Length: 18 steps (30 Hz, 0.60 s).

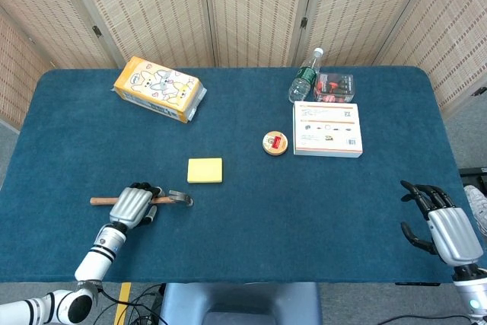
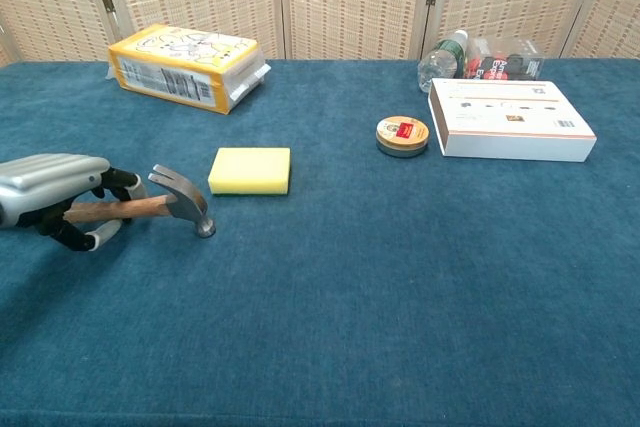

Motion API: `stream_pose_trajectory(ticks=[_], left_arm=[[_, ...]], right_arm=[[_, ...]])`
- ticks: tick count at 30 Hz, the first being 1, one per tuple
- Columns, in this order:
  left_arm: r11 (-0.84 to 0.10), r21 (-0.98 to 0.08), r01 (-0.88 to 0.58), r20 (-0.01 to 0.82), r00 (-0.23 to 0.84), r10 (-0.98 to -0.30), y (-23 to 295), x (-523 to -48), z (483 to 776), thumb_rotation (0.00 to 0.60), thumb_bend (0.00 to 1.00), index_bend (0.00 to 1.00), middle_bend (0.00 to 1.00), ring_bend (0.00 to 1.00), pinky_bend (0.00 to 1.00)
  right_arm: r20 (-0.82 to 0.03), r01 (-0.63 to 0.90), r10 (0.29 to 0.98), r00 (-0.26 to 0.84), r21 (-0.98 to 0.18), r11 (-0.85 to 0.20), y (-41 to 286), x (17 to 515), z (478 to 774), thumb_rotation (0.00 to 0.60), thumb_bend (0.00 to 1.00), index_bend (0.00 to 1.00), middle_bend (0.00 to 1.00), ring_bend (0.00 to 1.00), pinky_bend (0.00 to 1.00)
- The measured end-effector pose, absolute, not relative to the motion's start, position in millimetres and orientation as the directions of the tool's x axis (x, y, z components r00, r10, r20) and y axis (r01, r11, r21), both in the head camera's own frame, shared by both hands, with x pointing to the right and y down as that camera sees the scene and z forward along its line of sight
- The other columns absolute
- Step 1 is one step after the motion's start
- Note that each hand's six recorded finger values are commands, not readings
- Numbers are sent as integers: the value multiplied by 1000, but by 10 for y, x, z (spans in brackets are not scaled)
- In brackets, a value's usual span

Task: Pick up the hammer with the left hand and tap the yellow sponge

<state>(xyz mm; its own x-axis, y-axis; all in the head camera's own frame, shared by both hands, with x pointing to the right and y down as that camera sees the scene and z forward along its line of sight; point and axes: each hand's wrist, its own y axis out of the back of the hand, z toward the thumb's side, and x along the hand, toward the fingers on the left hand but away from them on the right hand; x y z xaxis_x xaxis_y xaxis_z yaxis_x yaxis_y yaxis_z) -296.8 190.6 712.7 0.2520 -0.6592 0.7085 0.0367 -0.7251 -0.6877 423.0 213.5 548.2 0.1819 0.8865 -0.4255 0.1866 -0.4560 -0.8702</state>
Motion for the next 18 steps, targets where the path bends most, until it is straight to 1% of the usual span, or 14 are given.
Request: stream_pose_trajectory(ticks=[4,9,18], left_arm=[[-726,-686,36,709,253,-658,1913,-2965,7133,600,600,384,448,279,270],[-721,-692,28,703,255,-665,1909,-2960,7131,600,620,437,506,322,270],[-720,-694,17,699,253,-668,1923,-2988,7139,600,627,506,575,372,270]], right_arm=[[-426,186,886,182,-870,-456,2134,4228,5482,600,301,125,364,185,185],[-427,186,886,182,-870,-457,2135,4224,5484,600,301,125,364,185,185],[-427,185,886,183,-870,-458,2140,4212,5479,600,302,125,364,185,185]])
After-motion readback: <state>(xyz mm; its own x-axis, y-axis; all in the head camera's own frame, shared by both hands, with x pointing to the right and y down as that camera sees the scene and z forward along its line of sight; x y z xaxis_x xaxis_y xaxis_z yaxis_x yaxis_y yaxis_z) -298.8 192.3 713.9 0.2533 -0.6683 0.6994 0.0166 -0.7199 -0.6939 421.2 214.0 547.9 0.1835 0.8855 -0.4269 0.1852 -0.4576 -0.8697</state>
